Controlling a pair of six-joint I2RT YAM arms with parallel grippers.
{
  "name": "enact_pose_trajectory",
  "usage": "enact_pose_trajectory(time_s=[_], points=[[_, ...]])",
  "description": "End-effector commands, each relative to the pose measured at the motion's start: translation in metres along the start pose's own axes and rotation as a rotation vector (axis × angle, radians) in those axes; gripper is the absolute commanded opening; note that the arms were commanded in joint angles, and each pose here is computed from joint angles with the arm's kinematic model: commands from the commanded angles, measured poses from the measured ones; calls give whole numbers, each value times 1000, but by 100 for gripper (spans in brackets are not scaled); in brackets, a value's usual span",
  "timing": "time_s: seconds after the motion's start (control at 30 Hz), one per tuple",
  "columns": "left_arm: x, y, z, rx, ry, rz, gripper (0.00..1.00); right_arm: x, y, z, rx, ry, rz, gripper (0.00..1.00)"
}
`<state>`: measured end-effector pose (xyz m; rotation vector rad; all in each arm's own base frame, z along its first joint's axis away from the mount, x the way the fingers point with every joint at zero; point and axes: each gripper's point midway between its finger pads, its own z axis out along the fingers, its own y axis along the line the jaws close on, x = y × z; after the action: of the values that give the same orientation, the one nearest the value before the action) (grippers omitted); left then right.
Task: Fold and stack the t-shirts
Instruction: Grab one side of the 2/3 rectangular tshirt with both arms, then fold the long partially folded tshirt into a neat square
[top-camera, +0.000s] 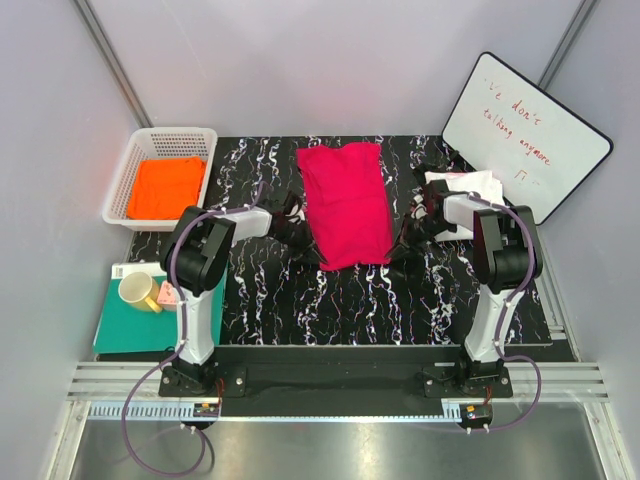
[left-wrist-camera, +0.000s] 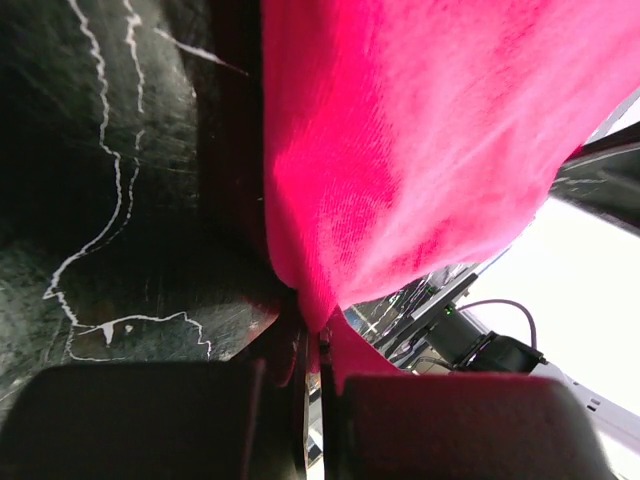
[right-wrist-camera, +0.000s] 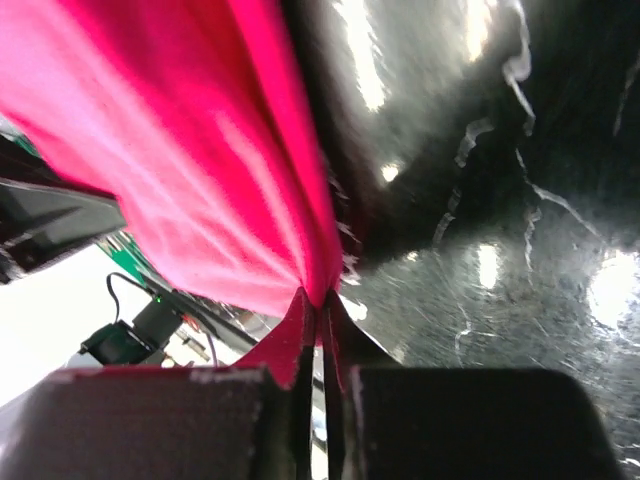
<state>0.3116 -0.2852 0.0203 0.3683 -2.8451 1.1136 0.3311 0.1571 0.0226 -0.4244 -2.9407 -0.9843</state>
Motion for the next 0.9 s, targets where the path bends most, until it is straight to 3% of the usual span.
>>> enact_pose_trajectory(time_s=[0.0,0.27,0.47,0.87], points=[[5,10,0,-54,-19,-2,0,29,2,-8,-40,46,16,0],[65,21,-26,-146,16,107,0,80,-22,-13,-8,85,26,0],[110,21,-44,-224,15,208,0,95,-15,-36,-27,21,-37,0],[77,-60,-123,-241,-215,422,0,51,67,-122,-113,-265,-237,0]])
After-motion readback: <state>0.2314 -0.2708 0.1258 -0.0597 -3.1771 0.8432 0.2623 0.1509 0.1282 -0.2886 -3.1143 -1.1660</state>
